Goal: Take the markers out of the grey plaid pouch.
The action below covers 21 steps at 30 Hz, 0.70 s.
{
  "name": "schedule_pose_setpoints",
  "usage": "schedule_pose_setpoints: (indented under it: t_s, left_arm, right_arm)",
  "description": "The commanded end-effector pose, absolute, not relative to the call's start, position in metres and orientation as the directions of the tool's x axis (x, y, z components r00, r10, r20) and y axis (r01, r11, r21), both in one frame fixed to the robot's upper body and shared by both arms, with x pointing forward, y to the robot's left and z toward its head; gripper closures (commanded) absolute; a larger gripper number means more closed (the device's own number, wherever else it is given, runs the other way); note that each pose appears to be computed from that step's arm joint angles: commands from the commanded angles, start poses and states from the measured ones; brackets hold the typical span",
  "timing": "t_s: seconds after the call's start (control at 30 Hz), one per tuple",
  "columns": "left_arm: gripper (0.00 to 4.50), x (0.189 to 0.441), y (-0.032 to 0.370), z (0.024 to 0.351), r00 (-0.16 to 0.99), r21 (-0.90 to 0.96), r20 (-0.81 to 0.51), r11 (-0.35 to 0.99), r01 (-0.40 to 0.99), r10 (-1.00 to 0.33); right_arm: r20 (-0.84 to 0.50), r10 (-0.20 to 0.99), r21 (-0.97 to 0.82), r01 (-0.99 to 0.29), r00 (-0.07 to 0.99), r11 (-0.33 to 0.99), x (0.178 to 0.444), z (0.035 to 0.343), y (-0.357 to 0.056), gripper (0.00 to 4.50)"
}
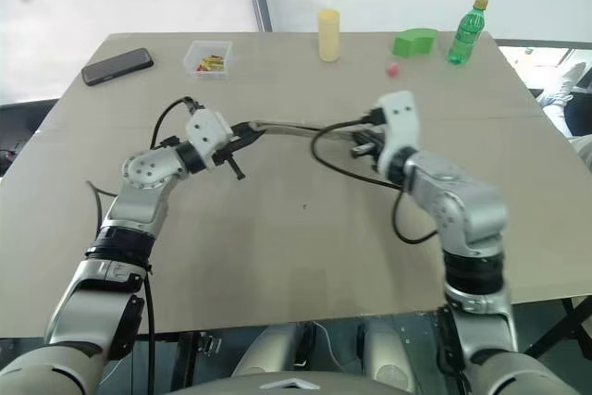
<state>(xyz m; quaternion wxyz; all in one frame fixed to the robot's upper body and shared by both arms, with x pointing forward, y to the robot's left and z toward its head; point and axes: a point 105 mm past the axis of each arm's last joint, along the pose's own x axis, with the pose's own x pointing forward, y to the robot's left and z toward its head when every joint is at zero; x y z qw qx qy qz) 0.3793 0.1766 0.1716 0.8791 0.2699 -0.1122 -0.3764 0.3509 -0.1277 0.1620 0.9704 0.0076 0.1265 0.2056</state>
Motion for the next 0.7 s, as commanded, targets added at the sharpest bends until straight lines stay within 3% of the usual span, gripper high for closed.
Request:
schedule_pose_setpoints:
  t_s: [0.03, 0.1, 0.2, 0.3, 0.43, 0.6, 0.7]
  left_arm:
    - [4.50, 0.383, 0.194, 0.192, 0.718, 0.539, 0.049, 0.623, 0.567, -0.694]
    - [4.50, 0.385, 0.194, 0.192, 0.717, 0.524, 0.040, 0.625, 0.578, -0.696]
    - [4.50, 0.384, 0.186, 0.194, 0.700, 0.530, 0.027, 0.603, 0.596, -0.714]
    - [4.50, 0.382, 0.176, 0.194, 0.679, 0.543, 0.019, 0.577, 0.610, -0.734]
    - [4.50, 0.378, 0.164, 0.189, 0.655, 0.575, -0.006, 0.534, 0.620, -0.755]
    - [4.50, 0.377, 0.160, 0.190, 0.649, 0.595, -0.011, 0.517, 0.616, -0.760]
    - [4.50, 0.377, 0.159, 0.192, 0.649, 0.597, -0.007, 0.517, 0.613, -0.761]
  right_arm:
    - [-0.283, 0.190, -0.021, -0.204, 0.940, 0.979, 0.355, 0.152, -0.179, 4.49]
    - [-0.320, 0.155, -0.063, -0.184, 0.935, 0.981, 0.353, 0.141, -0.191, 4.49]
    - [-0.316, 0.253, -0.091, -0.295, 0.914, 0.951, 0.345, 0.144, -0.178, 4.49]
    - [-0.283, 0.368, -0.083, -0.404, 0.886, 0.911, 0.335, 0.153, -0.159, 3.57]
    - [-0.219, 0.510, -0.042, -0.530, 0.832, 0.847, 0.312, 0.168, -0.136, 1.81]
    - [-0.069, 0.642, 0.063, -0.639, 0.764, 0.767, 0.280, 0.200, -0.126, 1.81]
    - [0.021, 0.674, 0.152, -0.669, 0.738, 0.728, 0.274, 0.213, -0.120, 1.81]
